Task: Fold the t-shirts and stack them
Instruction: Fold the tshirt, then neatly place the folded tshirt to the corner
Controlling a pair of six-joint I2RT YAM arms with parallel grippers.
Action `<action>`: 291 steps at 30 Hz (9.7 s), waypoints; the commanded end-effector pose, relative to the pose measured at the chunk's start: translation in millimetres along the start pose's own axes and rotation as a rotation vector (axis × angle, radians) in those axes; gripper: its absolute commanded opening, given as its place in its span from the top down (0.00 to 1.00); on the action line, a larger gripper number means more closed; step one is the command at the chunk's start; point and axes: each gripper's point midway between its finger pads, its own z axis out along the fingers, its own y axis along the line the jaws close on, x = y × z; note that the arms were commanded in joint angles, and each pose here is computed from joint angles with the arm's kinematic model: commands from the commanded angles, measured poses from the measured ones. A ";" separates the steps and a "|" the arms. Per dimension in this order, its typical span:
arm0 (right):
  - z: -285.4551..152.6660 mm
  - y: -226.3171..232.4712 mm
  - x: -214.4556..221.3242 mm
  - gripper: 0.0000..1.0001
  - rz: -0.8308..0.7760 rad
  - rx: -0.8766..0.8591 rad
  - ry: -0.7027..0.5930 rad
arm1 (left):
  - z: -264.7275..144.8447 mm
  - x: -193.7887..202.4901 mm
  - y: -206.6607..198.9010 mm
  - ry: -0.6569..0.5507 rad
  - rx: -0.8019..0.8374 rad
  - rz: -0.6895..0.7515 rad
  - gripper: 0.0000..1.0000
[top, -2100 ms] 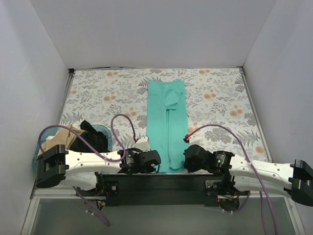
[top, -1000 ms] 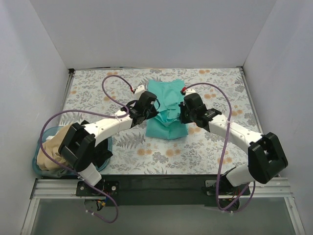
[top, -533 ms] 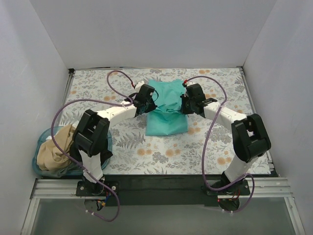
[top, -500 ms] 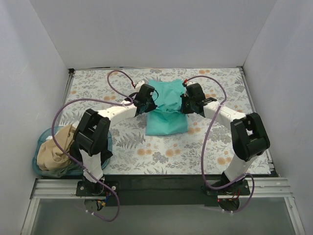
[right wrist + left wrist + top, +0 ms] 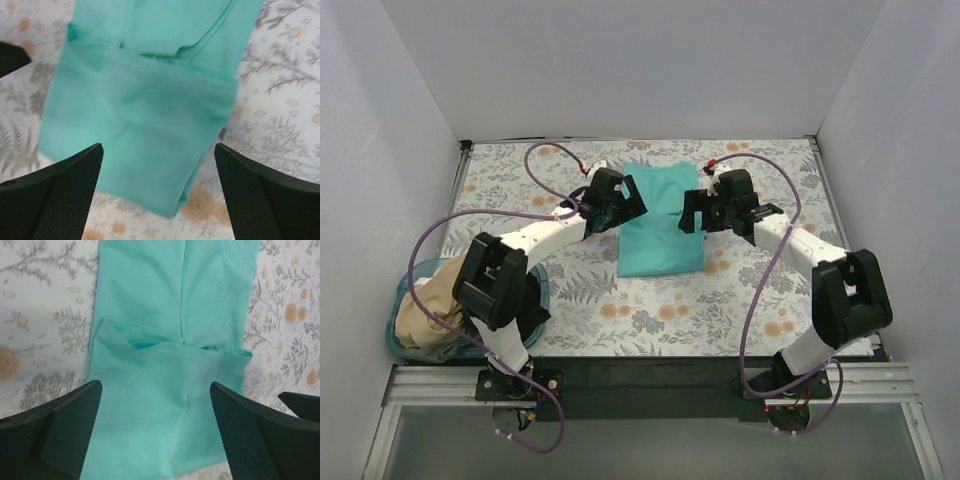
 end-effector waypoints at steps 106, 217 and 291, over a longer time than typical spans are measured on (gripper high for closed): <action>-24.8 -19.2 122.1 0.54 0.239 0.050 0.060 | -48.0 147.5 100.9 0.252 -0.146 -0.029 1.00; 45.4 -17.7 -84.9 0.87 0.220 -0.292 0.008 | 15.1 -66.7 65.6 -0.083 -0.240 -0.130 1.00; -30.2 10.3 79.4 0.14 -0.119 0.112 0.116 | -151.0 93.3 115.7 0.045 -0.138 -0.132 0.03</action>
